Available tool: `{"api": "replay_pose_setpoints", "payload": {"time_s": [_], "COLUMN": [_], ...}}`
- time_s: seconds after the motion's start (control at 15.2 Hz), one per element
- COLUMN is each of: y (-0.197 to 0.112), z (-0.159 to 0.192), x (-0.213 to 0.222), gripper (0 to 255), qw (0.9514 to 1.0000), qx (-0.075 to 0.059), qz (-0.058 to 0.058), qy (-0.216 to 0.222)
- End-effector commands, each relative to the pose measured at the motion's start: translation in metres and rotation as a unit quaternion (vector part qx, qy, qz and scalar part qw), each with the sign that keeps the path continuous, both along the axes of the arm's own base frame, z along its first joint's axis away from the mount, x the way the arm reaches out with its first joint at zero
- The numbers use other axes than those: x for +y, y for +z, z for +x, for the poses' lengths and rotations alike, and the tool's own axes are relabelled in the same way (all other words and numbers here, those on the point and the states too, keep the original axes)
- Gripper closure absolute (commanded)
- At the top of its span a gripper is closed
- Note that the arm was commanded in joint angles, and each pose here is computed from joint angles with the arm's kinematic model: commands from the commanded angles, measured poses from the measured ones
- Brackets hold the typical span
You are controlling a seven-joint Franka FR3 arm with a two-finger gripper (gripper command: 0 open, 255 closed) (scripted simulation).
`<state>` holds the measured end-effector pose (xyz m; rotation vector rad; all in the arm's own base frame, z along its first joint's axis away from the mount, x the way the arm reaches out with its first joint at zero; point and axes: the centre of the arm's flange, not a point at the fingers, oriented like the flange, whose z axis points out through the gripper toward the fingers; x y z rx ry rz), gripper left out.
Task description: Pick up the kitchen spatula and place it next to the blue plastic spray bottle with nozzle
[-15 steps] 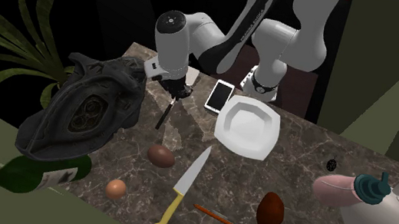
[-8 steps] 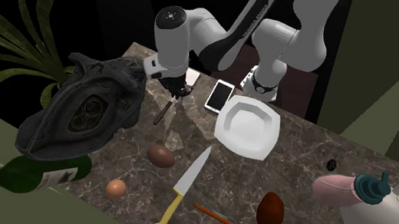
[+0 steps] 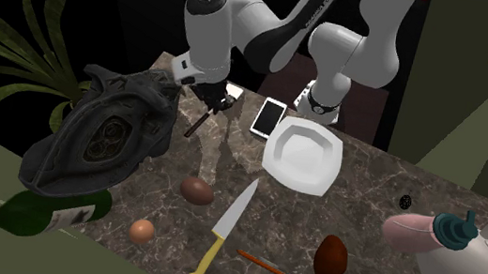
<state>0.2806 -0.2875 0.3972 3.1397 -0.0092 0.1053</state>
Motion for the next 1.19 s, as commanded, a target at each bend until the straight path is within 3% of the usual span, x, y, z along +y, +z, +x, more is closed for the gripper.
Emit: {"api": "replay_pose_setpoints", "payload": {"time_s": [0.0, 1.12], "y": [0.01, 0.1], "z": [0.0, 0.0], "x": [0.0, 0.0], "gripper": [255, 255], "qw": [1.0, 1.0], "qx": [0.0, 0.0], "qz": [0.0, 0.0], "qy": [0.0, 0.0]}}
